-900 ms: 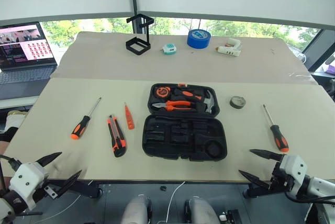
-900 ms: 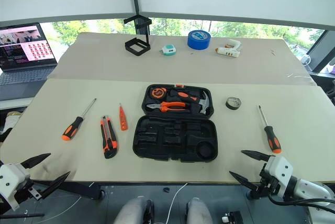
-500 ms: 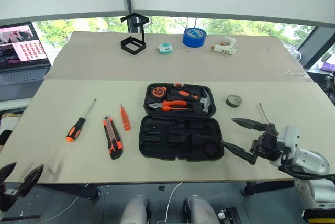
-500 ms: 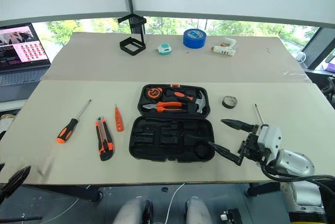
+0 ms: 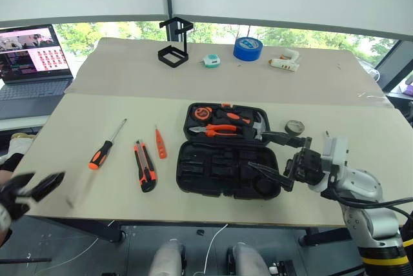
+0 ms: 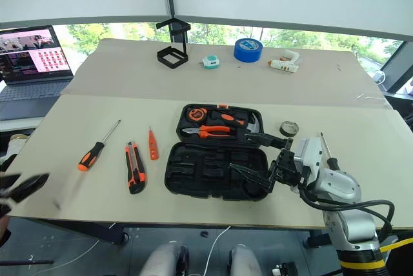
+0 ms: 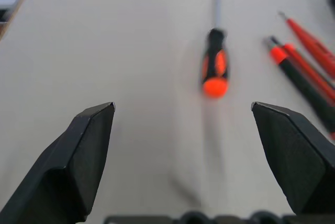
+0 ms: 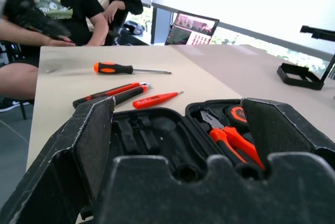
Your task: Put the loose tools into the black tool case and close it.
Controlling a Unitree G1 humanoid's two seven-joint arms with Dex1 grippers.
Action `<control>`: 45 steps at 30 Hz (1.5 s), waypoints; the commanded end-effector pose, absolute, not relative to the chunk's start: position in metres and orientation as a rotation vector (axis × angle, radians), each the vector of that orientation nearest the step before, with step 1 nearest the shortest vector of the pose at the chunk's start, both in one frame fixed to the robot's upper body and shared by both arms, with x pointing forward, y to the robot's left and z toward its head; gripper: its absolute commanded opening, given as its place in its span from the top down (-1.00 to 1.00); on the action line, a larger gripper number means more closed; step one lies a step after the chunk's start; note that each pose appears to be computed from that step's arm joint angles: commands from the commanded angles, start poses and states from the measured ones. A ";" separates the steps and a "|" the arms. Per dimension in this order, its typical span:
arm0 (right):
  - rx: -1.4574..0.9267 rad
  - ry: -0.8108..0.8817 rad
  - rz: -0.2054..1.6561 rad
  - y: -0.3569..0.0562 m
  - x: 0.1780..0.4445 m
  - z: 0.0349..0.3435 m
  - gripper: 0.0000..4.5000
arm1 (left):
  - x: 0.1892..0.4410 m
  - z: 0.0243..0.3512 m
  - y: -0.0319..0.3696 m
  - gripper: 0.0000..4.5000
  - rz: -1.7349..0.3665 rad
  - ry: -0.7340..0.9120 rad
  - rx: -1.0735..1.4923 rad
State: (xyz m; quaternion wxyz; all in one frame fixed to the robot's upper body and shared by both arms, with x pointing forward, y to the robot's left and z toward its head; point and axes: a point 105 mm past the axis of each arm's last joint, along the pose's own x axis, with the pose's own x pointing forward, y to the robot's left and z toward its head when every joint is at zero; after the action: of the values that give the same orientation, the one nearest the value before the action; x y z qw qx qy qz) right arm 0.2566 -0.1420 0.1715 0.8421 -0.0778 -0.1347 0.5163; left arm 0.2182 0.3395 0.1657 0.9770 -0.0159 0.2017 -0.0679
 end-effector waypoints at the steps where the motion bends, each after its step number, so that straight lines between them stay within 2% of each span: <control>1: -0.196 -0.312 1.090 -0.140 0.256 0.179 -0.99 | 0.254 0.159 0.326 -1.00 -0.162 0.524 0.043; 5: -0.204 -0.320 1.085 -0.143 0.260 0.180 -0.99 | 0.281 0.142 0.323 -1.00 -0.181 0.606 0.143; 8: -0.212 -0.323 1.069 -0.149 0.260 0.179 -0.99 | 0.288 0.124 0.328 -1.00 -0.177 0.674 0.173; 11: -0.219 -0.320 1.043 -0.156 0.259 0.176 -1.00 | 0.287 0.115 0.328 -0.67 -0.183 0.718 0.187; 16: -0.227 -0.304 1.020 -0.163 0.255 0.169 -1.00 | 0.276 0.109 0.331 0.14 -0.197 0.765 0.190; 19: -0.234 -0.303 1.016 -0.164 0.255 0.165 -1.00 | 0.283 0.118 0.339 0.59 -0.186 0.682 0.203; 25: -0.275 -0.290 0.976 -0.182 0.253 0.167 -1.00 | 0.301 0.195 0.309 0.61 -0.447 0.286 0.388; 28: -0.289 -0.243 0.958 -0.199 0.252 0.165 -1.00 | 0.307 0.207 0.256 0.61 -0.726 0.187 0.622; 33: -0.337 -0.216 0.907 -0.220 0.254 0.167 -1.00 | 0.313 0.200 0.149 0.61 -1.178 0.074 0.769; 36: -0.359 -0.212 0.889 -0.227 0.254 0.171 -1.00 | 0.316 0.181 0.099 0.61 -1.361 0.088 0.837; 41: -0.365 -0.203 0.885 -0.227 0.249 0.171 -1.00 | 0.347 0.145 0.081 0.61 -1.289 0.230 1.004; 45: -0.345 -0.206 0.869 -0.222 0.244 0.169 -1.00 | 0.355 0.139 0.074 0.61 -1.252 0.261 1.004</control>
State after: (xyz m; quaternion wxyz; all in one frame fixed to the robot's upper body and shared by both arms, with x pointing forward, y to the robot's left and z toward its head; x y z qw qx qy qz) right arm 0.2478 -0.2249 0.1568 0.8883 -0.1582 -0.0752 0.4246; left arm 0.3456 0.0737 0.1288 0.6750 0.4325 0.1250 -0.5845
